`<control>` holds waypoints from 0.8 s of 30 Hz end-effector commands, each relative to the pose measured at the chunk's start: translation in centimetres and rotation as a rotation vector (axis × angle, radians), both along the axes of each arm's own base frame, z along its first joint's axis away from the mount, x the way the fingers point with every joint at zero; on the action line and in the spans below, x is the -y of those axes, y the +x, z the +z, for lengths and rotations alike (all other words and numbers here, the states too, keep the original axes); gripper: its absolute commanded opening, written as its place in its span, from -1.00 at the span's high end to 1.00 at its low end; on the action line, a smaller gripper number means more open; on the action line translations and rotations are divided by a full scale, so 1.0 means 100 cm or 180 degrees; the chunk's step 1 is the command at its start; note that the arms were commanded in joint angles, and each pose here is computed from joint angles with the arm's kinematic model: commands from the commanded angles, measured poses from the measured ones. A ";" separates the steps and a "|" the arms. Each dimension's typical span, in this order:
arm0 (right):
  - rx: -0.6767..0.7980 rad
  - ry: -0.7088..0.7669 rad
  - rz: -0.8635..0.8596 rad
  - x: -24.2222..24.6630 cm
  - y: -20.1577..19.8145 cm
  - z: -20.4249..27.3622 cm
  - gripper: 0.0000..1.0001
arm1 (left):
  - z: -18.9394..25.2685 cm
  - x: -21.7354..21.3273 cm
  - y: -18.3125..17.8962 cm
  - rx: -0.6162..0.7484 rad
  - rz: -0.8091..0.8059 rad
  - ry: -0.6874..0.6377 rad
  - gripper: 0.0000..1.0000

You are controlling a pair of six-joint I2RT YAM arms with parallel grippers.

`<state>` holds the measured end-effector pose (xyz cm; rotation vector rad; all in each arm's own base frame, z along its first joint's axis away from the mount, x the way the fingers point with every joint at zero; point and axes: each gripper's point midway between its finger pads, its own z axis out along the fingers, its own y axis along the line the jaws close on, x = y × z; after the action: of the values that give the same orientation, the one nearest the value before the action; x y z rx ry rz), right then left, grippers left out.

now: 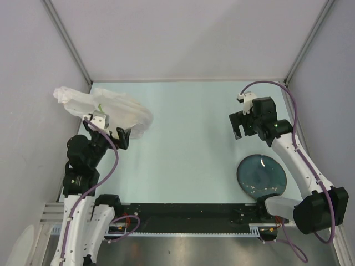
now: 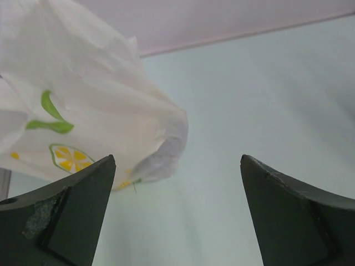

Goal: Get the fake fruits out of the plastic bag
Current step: Move the plate to the center of the board.

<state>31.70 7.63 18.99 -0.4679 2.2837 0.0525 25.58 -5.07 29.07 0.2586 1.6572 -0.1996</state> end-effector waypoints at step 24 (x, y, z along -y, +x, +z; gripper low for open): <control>0.0229 0.1031 -0.1129 0.072 0.002 0.080 -0.99 | -0.007 0.210 -0.037 -0.0771 -0.2944 -0.0081 -0.87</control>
<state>34.29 0.37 24.31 -0.0204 2.2365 0.1274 21.86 -22.64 26.36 0.9068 1.7670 -0.9245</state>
